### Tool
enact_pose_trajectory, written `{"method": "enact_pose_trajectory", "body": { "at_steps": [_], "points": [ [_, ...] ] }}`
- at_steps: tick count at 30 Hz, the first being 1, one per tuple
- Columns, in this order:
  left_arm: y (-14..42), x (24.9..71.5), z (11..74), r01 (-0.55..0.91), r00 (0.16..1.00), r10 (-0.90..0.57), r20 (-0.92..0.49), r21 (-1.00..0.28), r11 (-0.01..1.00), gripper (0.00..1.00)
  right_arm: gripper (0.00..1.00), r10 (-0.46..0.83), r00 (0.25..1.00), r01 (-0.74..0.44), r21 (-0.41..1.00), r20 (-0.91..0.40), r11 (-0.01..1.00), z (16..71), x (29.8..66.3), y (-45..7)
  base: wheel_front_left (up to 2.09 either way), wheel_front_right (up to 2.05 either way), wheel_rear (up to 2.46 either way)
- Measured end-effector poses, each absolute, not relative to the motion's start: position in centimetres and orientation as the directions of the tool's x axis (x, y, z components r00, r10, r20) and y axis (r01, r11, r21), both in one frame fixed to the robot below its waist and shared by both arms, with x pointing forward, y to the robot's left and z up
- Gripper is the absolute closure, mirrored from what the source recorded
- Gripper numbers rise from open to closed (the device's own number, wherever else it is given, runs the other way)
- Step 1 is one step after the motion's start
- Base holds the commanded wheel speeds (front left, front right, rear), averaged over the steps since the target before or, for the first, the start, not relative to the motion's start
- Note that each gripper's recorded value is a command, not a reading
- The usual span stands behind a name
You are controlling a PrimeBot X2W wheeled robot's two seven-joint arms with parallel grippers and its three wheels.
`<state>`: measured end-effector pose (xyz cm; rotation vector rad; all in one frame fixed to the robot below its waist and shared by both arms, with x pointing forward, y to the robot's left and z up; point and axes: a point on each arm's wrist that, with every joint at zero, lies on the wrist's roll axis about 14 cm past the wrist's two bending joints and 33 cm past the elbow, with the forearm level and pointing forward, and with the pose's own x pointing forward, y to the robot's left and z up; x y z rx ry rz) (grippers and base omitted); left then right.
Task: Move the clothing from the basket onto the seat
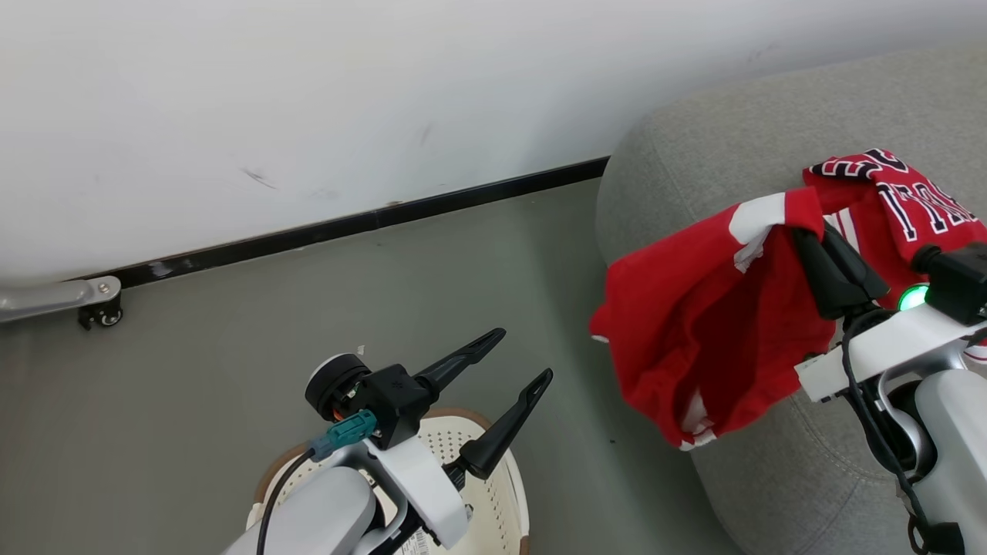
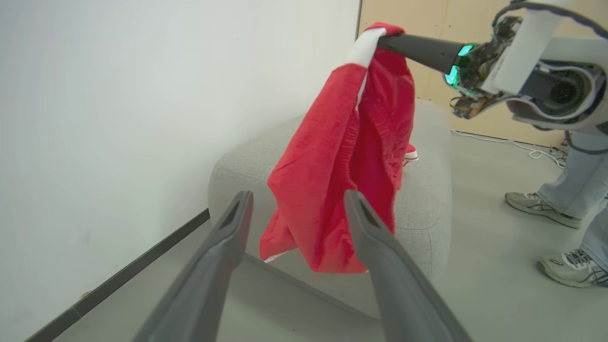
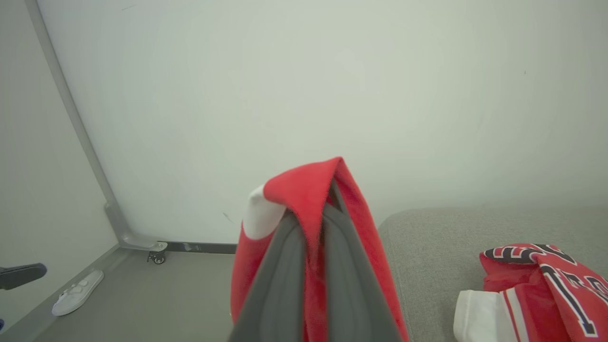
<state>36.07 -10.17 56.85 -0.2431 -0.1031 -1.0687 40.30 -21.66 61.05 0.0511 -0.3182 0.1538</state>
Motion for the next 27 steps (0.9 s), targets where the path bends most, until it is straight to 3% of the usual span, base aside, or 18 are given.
{"method": "enact_pose_trajectory", "body": {
  "at_steps": [27],
  "points": [
    [-13.2,35.0,56.0,0.915,0.393,-0.898,0.198,-0.18,0.361,0.0,1.0,0.02,0.938,-0.023,0.004,0.345,1.0,62.0,37.5,-25.9,0.0,0.0,0.0]
  ]
}}
